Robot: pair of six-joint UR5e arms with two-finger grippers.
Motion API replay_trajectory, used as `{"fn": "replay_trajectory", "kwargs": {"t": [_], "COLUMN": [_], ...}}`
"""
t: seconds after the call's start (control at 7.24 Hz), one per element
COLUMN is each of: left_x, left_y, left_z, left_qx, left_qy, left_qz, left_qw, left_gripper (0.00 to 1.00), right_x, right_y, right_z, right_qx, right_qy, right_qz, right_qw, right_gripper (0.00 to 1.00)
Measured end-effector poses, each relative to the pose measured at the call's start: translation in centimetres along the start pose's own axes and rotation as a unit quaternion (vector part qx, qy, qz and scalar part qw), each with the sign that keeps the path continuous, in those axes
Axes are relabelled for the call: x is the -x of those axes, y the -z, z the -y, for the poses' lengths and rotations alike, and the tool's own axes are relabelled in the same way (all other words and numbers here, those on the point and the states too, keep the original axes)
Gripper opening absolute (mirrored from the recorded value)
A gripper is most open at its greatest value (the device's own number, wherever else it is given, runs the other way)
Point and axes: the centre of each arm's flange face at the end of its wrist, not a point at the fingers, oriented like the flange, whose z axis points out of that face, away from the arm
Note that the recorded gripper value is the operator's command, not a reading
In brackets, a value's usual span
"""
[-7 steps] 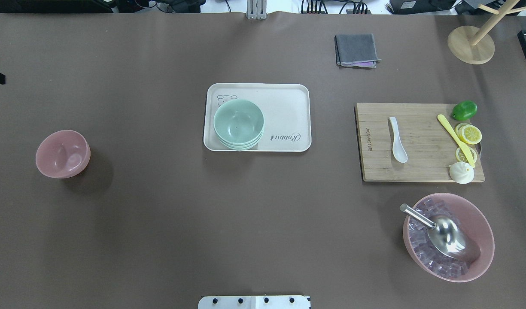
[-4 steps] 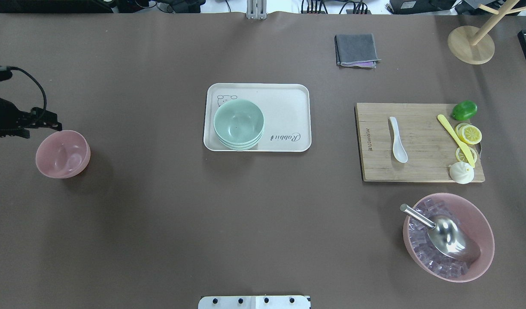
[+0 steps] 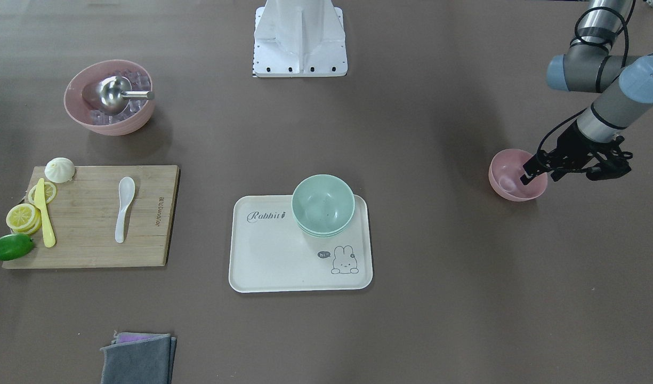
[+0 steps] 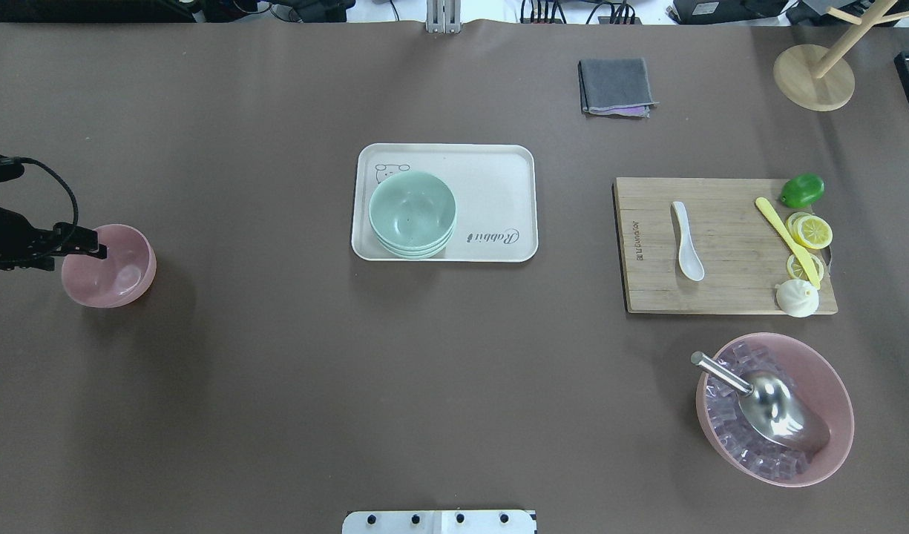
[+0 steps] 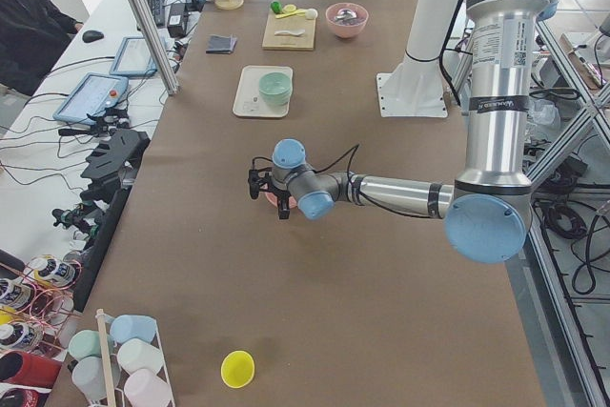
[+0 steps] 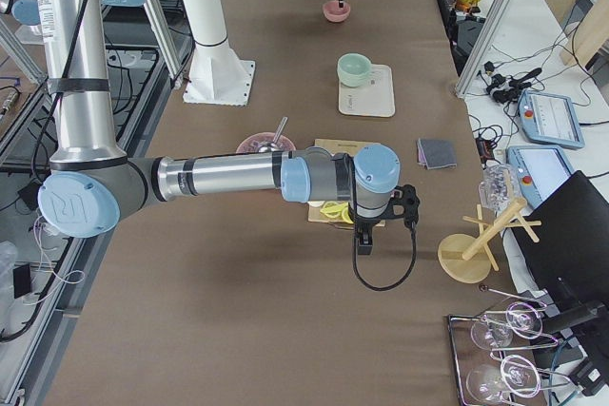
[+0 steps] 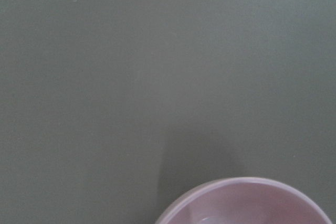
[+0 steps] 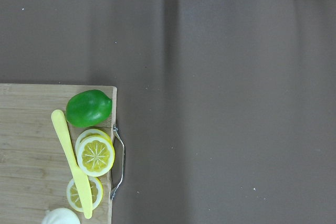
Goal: Stack pink bowl on green and place spoon
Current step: 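Reach the left gripper down to the pink bowl rim and grasp it, then lift the pink bowl with the left gripper while the right reaches for the spoon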
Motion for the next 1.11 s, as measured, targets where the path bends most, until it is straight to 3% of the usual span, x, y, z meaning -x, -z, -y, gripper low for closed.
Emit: {"fn": "replay_trajectory", "kwargs": {"t": [0.14, 0.41, 0.83, 1.11], "left_x": [0.7, 0.7, 0.1, -1.4], "left_y": [0.2, 0.8, 1.1, 4.1], "left_z": [-0.8, -1.9, -2.6, -2.4], "left_qx": [0.007, 0.024, 0.039, 0.084], "left_qy": [0.001, -0.001, -0.002, 0.007], "left_qz": [0.001, -0.008, -0.018, -0.058], "left_qw": [1.0000, 0.9997, 0.9991, 0.9948], "left_gripper": [0.62, 0.03, 0.00, 0.00], "right_x": [0.1, 0.1, 0.2, 0.3], "right_y": [0.1, 0.1, 0.0, -0.2], "right_z": [0.0, 0.0, 0.0, 0.1], "right_qx": [-0.001, -0.001, 0.000, 0.001], "right_qy": [0.001, 0.001, 0.001, 0.003], "right_qz": [0.000, 0.000, 0.000, -0.001], "right_qw": [1.0000, 1.0000, 1.0000, 1.0000], "right_gripper": [1.00, 1.00, 1.00, 1.00]}}
